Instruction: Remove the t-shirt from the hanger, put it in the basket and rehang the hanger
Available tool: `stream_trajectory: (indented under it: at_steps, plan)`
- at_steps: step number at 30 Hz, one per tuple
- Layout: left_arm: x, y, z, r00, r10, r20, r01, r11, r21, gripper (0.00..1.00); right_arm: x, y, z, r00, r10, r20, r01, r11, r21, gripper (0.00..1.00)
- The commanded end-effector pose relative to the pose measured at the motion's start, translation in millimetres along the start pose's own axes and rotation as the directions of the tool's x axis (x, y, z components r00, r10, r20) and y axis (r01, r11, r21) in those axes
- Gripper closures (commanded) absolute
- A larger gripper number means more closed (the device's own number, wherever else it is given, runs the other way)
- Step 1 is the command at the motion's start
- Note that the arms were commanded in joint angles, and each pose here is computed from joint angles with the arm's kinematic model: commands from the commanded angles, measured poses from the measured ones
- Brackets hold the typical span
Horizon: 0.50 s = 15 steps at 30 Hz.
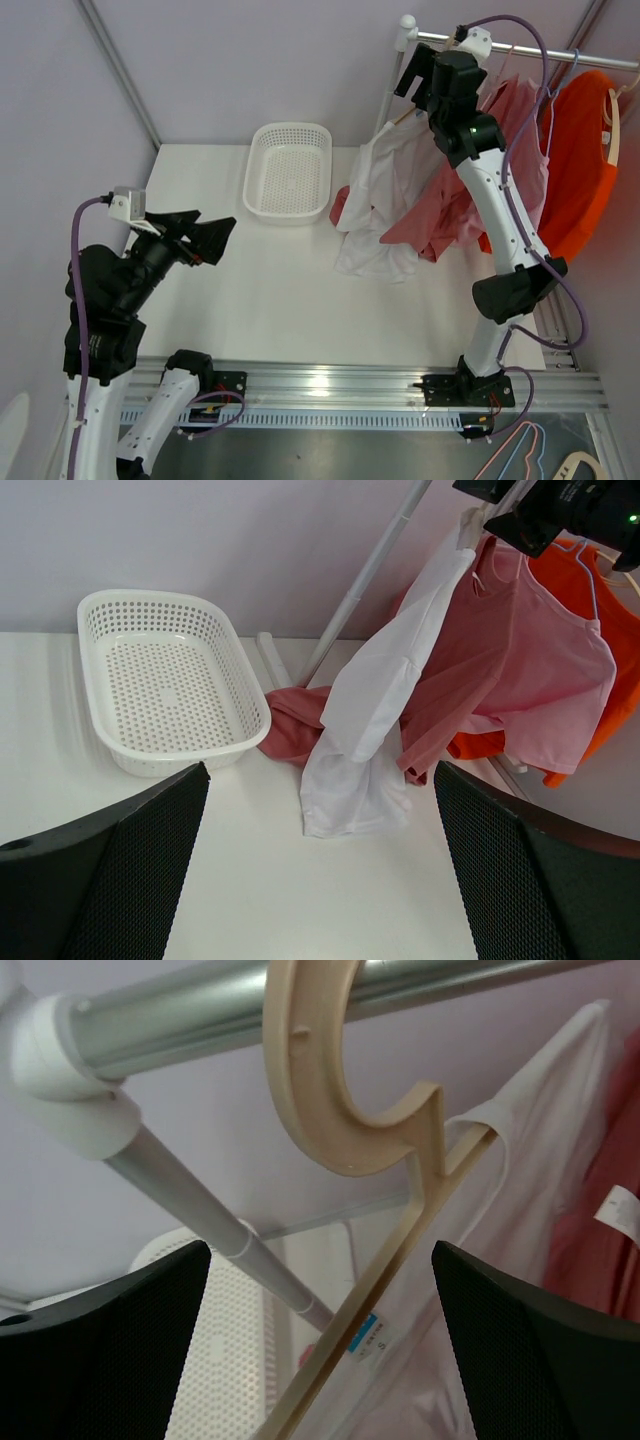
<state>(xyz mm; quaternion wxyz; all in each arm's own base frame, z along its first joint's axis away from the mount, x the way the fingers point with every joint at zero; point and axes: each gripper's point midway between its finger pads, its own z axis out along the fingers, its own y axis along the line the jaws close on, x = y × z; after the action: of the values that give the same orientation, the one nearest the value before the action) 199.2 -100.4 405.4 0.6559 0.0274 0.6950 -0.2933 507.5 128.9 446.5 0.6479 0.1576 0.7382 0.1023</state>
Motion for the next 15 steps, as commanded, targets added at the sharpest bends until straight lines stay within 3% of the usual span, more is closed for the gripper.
stream_trajectory:
  at_steps: [1,9,15]
  plan:
    - [-3.0,-1.1,5.4,1.000,0.018,0.013,-0.019,1.000,0.015,0.01,-19.8,-16.3,0.6,0.989,-0.116,0.095,0.101,0.983,0.150,0.03]
    - [-0.5,-0.2,7.2,1.000,0.020,0.010,-0.020,1.000,0.019,0.01,-19.8,-22.5,9.1,0.969,-0.211,0.131,0.169,0.946,0.277,0.04]
    - [2.7,0.5,9.6,1.000,0.017,-0.001,-0.017,1.000,0.023,0.00,-33.0,-27.3,7.1,0.952,-0.255,0.169,0.187,0.923,0.336,0.13]
